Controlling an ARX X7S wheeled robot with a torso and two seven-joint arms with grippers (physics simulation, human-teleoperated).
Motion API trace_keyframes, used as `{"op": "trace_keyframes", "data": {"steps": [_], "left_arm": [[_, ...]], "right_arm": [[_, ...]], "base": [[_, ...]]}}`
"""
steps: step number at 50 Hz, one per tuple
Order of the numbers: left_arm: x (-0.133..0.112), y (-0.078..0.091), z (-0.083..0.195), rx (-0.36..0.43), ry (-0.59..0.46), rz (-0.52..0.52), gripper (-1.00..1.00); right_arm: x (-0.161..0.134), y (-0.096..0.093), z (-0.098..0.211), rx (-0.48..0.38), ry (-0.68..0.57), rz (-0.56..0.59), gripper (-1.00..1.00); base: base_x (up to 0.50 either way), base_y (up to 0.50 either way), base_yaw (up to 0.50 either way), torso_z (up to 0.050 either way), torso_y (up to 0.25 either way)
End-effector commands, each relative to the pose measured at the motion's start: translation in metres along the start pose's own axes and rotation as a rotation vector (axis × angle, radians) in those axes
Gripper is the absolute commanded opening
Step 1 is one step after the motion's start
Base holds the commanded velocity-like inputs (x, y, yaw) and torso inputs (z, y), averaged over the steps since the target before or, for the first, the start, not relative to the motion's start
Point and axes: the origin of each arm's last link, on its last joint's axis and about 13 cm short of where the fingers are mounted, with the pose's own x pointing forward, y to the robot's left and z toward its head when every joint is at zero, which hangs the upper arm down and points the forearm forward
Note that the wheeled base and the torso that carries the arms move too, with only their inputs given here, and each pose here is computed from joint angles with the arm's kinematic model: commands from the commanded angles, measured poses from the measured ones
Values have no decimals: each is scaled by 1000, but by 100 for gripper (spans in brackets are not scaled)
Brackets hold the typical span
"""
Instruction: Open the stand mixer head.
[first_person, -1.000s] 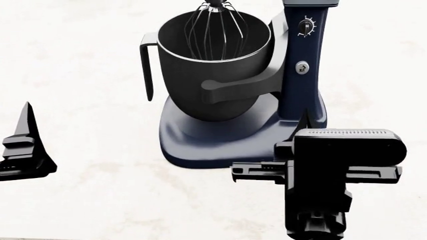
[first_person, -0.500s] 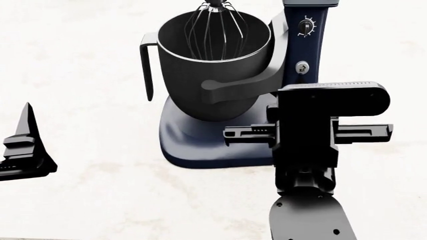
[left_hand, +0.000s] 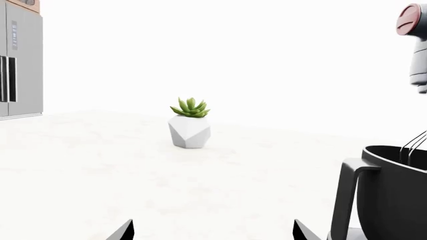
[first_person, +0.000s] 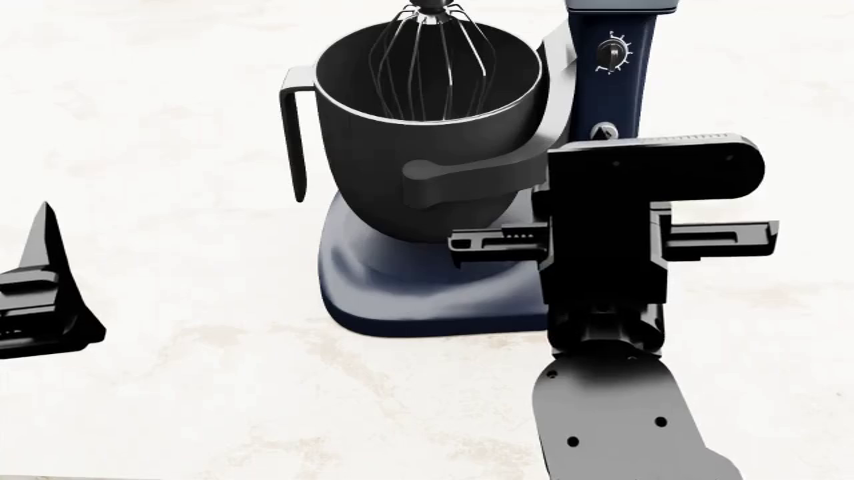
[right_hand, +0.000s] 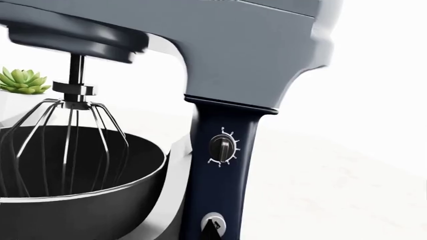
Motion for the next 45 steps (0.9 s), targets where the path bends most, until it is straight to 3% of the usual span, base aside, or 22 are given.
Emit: {"op": "trace_keyframes", "data": {"steps": [1, 45], "left_arm": [[2, -2, 1, -22, -34, -34, 100], [3, 0, 2, -26, -40, -23, 100]], "right_arm": [[3, 1, -4, 16, 15, 4, -100], [23, 0, -18, -21, 51, -26, -100]], "base": [[0, 0, 0, 0, 0], [0, 0, 0, 0, 0]]}}
